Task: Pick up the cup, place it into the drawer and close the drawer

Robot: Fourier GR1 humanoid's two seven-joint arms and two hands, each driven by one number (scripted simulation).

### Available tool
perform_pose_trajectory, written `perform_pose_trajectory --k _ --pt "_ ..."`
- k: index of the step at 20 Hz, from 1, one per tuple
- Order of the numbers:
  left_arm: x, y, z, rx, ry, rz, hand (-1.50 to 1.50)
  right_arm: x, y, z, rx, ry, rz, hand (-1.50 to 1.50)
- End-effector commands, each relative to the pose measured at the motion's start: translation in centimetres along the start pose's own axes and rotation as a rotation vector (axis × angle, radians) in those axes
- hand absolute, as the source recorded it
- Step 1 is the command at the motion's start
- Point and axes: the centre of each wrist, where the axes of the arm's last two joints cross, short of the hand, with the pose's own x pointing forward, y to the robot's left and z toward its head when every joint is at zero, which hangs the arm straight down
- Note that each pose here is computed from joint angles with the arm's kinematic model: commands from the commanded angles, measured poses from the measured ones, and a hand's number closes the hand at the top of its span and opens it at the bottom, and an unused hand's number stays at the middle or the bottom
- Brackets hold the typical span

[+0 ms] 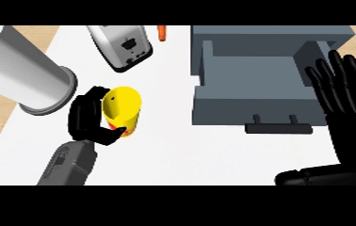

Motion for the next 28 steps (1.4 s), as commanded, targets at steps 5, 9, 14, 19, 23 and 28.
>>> perform_pose_trajectory --k 5,9,14,19,23,28 --pt "5.4 -6.3 -6.5 -0.061 -0.04 0.055 1.5 1.9 0.7 -1.0 -0.01 -0.002 -0.007 -1.5" --pt "8.2 -10.1 -8.9 -0.071 -0.049 0.056 1.5 -0.3 -0.5 2.1 -0.005 -0.001 -0.013 -1.5" --pt "9.3 -11.6 -11.4 -0.097 -0.04 0.019 1.5 -1.6 -0.4 -0.3 -0.019 -0.012 0.012 -1.5" --pt "10.0 -15.0 -15.4 -0.123 -0.032 -0.013 1.5 -0.2 -0.1 1.2 0.001 0.001 0.01 -1.5" --pt "12.1 -16.9 -17.3 -0.132 -0.04 -0.052 1.5 -1.0 0.7 1.0 0.003 0.001 0.007 -1.5" --pt "11.0 -19.0 -19.4 -0.171 0.02 -0.069 1.5 -1.5 -1.8 -0.6 -0.005 0.009 0.018 -1.5"
